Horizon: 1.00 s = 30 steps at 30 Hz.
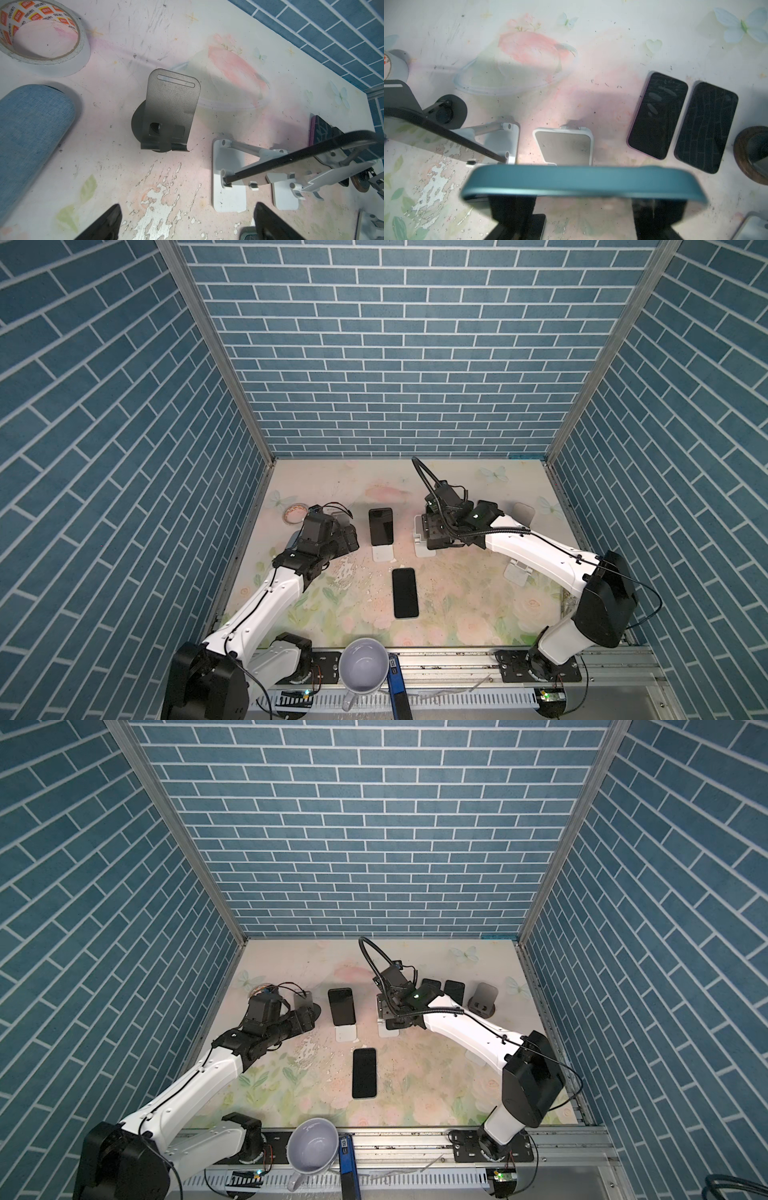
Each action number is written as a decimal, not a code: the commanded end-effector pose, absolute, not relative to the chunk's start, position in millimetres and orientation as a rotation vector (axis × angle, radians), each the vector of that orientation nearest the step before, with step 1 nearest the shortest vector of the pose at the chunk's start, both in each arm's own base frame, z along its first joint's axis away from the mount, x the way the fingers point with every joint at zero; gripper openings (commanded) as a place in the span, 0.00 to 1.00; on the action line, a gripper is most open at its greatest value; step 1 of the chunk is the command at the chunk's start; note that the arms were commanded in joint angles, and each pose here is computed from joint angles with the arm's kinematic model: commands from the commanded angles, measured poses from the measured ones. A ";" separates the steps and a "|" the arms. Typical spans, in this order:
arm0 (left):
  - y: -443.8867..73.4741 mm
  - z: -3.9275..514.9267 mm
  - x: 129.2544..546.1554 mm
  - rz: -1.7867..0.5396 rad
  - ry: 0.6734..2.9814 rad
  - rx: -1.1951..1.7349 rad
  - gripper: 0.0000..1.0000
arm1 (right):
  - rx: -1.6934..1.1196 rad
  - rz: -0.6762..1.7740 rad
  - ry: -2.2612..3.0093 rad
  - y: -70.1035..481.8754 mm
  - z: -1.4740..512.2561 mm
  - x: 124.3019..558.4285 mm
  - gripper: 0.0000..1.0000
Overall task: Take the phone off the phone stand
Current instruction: 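Carry the phone toward the robot and lower it beside the other phone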
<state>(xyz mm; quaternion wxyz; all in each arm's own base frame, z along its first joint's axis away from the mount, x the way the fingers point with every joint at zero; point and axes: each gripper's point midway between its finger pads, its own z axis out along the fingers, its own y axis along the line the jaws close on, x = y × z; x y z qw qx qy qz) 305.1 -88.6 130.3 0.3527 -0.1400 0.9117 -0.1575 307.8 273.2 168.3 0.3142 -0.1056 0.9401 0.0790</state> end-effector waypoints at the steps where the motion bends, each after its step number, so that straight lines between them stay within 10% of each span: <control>1: -85.7 129.6 304.2 -0.398 2.355 -0.359 1.00 | -0.208 0.221 2.528 259.6 159.8 290.9 0.57; 30: -81.2 122.6 295.0 -0.392 2.348 -0.373 1.00 | -0.193 0.235 2.885 264.4 67.0 203.7 0.58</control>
